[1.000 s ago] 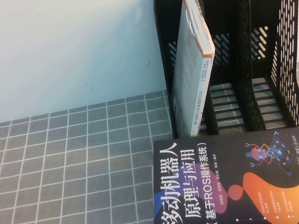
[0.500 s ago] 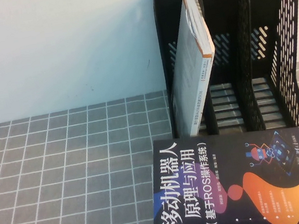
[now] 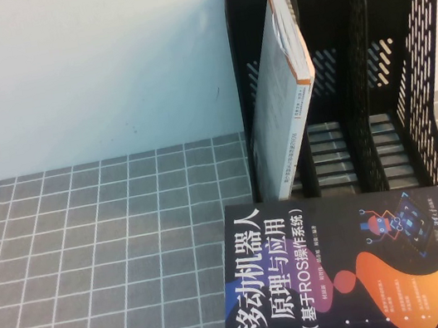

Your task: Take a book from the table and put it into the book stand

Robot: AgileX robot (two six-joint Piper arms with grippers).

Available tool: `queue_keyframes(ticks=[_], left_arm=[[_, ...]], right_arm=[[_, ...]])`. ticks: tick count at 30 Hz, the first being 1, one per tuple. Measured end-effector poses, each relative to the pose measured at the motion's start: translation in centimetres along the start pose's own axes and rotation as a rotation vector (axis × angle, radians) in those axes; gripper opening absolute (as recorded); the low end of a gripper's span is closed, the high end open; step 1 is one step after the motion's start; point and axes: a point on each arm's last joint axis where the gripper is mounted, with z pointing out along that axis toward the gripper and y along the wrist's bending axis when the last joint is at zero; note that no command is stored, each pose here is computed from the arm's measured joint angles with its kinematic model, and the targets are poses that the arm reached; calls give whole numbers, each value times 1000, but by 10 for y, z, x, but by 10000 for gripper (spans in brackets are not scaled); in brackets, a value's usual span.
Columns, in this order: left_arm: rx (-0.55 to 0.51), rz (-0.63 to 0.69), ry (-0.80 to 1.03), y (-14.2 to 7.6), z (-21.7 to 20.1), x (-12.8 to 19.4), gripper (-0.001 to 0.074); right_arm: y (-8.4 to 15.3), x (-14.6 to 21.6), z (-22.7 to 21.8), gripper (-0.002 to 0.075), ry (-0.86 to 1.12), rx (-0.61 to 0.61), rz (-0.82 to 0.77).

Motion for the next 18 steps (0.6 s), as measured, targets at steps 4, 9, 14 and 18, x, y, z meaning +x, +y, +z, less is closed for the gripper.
queue_keyframes(ticks=[4,9,14,18], left_arm=[[-30,-16,115,3,-1,10,1],[-20,-1,153,2,-1,13,1],[-17,0,158,1,-1,13,1],[-17,1,160,1,-1,14,1]], right_arm=[[0,0,0,-3,0,0,0],[0,0,0,-3,0,0,0],[0,0,0,-3,0,0,0],[0,0,0,-3,0,0,0]])
